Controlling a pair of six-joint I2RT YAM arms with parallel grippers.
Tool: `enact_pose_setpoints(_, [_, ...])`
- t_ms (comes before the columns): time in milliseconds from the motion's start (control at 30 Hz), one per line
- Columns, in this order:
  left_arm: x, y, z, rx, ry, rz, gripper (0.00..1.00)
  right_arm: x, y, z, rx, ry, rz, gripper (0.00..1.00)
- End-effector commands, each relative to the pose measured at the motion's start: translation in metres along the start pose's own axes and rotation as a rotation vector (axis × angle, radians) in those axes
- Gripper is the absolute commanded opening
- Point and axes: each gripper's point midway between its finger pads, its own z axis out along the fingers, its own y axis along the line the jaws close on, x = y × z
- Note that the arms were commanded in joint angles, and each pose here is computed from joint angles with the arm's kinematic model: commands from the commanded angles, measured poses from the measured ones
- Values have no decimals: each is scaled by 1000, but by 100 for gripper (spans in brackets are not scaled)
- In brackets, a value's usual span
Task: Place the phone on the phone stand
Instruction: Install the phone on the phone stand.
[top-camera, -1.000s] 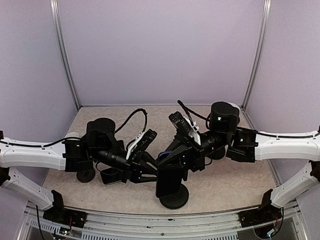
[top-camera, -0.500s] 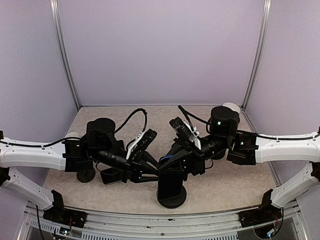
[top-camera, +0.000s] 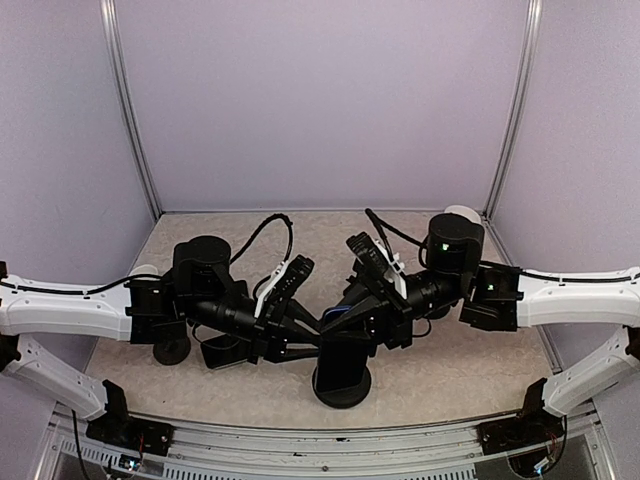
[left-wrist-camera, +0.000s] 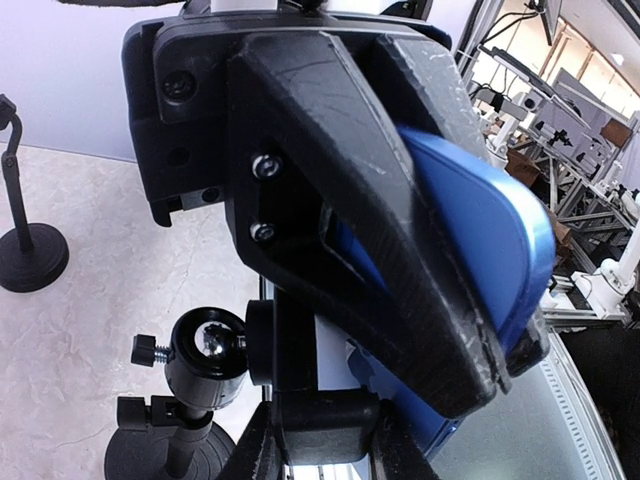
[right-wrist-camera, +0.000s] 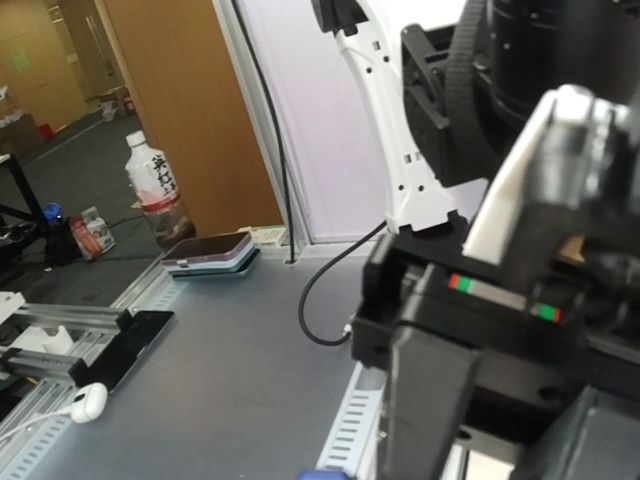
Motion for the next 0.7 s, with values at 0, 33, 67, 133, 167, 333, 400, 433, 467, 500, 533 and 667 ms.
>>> enact_pose_setpoints(0, [-44, -36, -15, 98, -113, 140, 0, 6, -19, -26, 123, 11, 47, 0])
enact_pose_setpoints(33, [-44, -36, -16, 96, -114, 140, 0, 7, -20, -27, 127, 12, 51, 0])
enact_pose_setpoints(67, [-45, -35, -16, 90, -116, 139, 0, 9, -20, -28, 129, 14, 54, 0])
enact_pose_setpoints(133, [-46, -34, -17, 80, -119, 140, 0, 11, -21, -30, 133, 19, 63, 0])
enact_pose_setpoints(167, [-46, -34, -17, 77, -120, 142, 0, 12, -22, -31, 138, 22, 67, 0])
enact_pose_setpoints(333, [-49, -36, -20, 73, -127, 148, 0, 19, -26, -35, 156, 31, 87, 0])
enact_pose_setpoints(400, [-49, -37, -21, 72, -128, 147, 0, 22, -27, -36, 159, 35, 96, 0])
enact_pose_setpoints(433, [-50, -37, -22, 71, -129, 148, 0, 23, -27, -37, 162, 37, 101, 0])
enact_pose_setpoints(467, [-50, -37, -22, 71, -129, 148, 0, 25, -28, -37, 163, 40, 106, 0])
enact_pose_setpoints(500, [-51, -37, -23, 68, -131, 148, 0, 26, -28, -37, 166, 43, 109, 0])
enact_pose_setpoints(533, [-51, -38, -23, 67, -133, 150, 0, 27, -28, -37, 165, 44, 111, 0])
enact_pose_setpoints(667, [-53, -39, -27, 58, -139, 155, 0, 32, -29, -41, 174, 51, 125, 0])
